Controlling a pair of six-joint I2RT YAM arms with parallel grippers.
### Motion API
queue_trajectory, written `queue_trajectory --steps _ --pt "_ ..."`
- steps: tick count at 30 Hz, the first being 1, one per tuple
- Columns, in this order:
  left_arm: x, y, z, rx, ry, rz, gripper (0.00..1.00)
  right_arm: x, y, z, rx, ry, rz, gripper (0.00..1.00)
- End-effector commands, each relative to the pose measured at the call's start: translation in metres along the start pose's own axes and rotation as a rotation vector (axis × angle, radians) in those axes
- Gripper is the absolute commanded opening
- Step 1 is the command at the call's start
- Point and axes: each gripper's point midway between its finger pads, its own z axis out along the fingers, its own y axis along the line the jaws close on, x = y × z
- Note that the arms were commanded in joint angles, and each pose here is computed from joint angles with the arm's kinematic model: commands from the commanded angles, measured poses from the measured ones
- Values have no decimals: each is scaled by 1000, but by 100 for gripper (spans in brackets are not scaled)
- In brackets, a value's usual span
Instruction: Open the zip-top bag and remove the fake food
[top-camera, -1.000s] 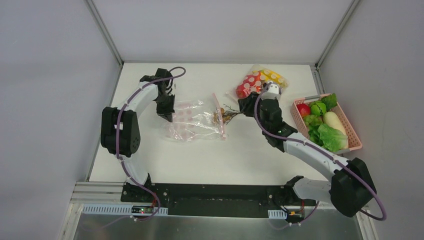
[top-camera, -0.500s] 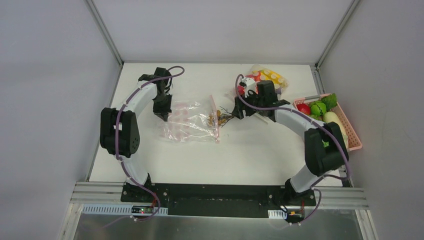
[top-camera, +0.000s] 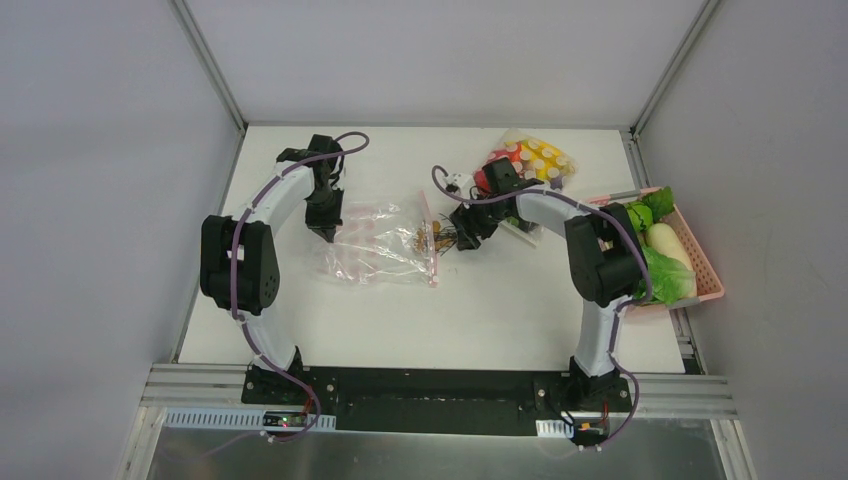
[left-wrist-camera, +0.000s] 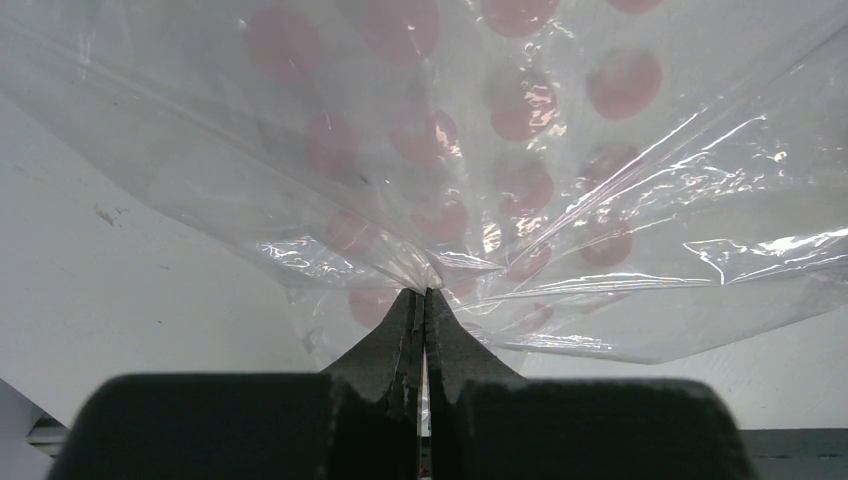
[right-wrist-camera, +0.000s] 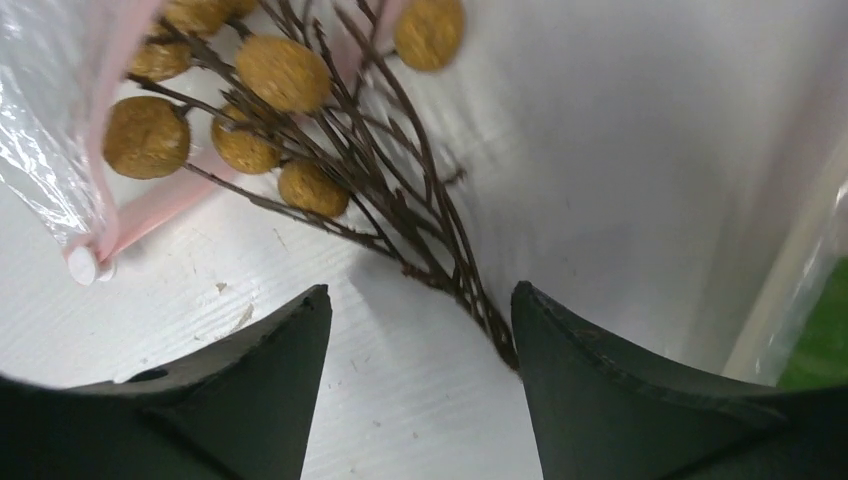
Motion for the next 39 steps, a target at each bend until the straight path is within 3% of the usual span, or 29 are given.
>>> queue_trajectory --steps 1,4,8,13,18,28,31,39 --pt "-6 5 -24 -7 -53 11 0 1 3 12 14 66 -123 69" --pt "-6 5 -24 -6 -52 12 0 2 3 22 31 82 -145 65" --pt "-6 5 -24 -9 -53 12 0 4 7 24 60 115 -161 52" --pt "-7 5 -26 -8 -61 12 0 -1 13 8 100 86 -110 16" --pt "-7 5 -27 -8 -65 11 0 -11 33 -19 102 6 -62 0" --pt "-6 13 -25 -55 -56 0 0 -35 77 -74 74 -165 84 0" --pt "-6 13 -25 -58 -53 -1 0 -31 97 -85 21 -190 120 0" --pt "-5 24 -22 -114 -43 -3 0 -15 99 -111 111 -247 293 0"
